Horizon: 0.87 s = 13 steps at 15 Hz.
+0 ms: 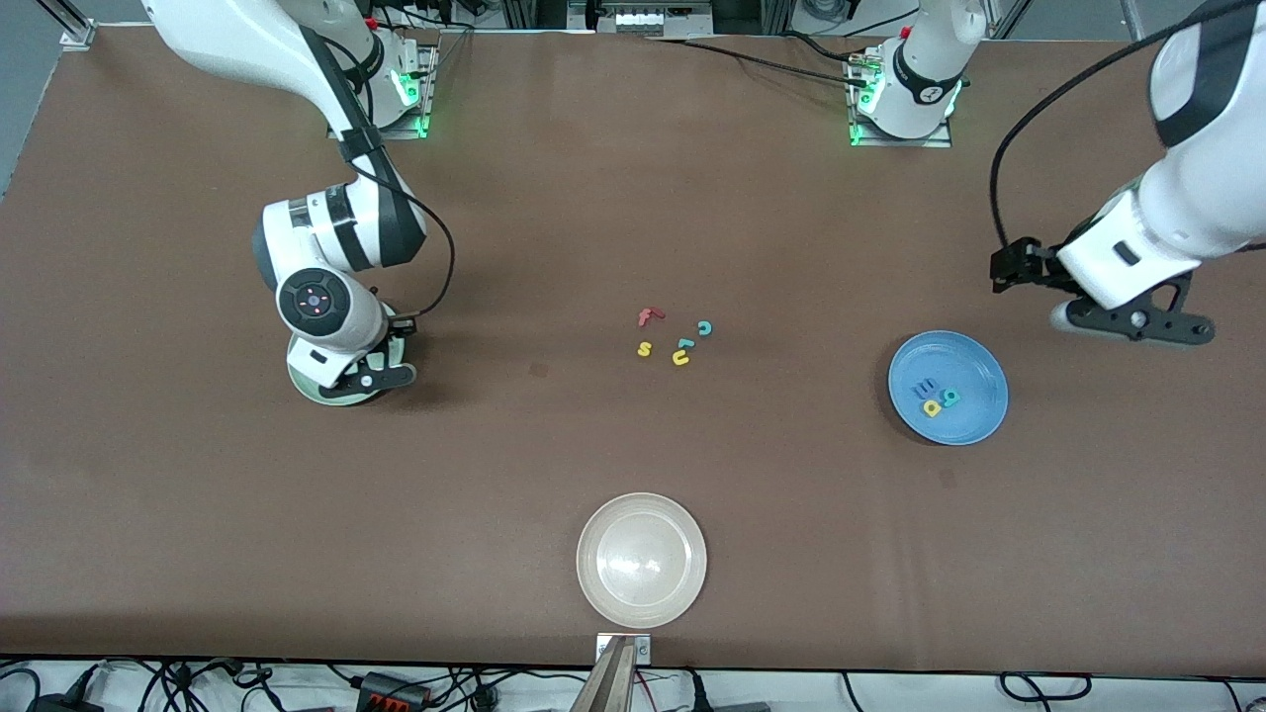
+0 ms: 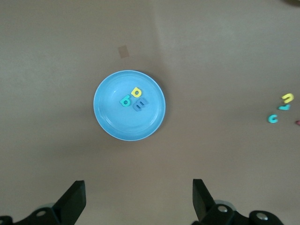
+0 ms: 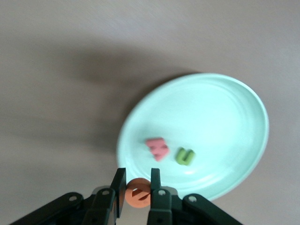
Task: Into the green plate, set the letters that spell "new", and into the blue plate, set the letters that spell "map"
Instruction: 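Carry the orange e to the green plate and release it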
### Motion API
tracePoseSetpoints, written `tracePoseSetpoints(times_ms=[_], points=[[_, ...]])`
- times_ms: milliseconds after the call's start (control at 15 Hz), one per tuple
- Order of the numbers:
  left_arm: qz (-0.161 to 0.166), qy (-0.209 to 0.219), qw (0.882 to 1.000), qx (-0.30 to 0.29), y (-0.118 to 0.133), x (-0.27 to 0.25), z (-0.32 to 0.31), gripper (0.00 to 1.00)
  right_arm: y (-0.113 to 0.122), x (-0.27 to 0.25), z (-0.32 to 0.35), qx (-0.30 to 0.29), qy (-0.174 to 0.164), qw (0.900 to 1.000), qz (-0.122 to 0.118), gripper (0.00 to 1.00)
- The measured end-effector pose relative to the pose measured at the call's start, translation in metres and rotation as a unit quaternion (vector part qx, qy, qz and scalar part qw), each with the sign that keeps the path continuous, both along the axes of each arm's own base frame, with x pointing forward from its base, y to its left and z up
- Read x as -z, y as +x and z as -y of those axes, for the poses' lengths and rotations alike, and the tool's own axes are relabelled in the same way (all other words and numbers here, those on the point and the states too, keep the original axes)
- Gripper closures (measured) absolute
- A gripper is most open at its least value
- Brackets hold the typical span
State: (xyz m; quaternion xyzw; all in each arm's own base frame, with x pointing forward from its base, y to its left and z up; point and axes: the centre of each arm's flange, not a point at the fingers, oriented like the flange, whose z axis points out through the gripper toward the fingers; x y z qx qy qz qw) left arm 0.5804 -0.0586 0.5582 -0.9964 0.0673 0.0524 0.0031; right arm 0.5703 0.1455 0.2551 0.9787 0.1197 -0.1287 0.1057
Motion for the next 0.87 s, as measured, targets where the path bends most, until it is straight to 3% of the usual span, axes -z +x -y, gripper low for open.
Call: tracePoseSetpoints(times_ms=[200,401,869], points=[[0.014,-0.008,1.000,0.001,-0.016,-0.018,-0.013,0.00,0.005,0.005,0.062,-0.017,0.013,1.000,-0.013,0.75],[0.028,-0.010,0.999,0.012,-0.026,-0.022,-0.022,0.00,0.004,0.020,0.114,-0.025,0.030,0.999,-0.007,0.75],[0.035,-0.010,0.999,0.001,-0.037,-0.027,-0.035,0.00,-0.010,0.067,0.106,-0.047,0.040,0.998,0.014,0.75]])
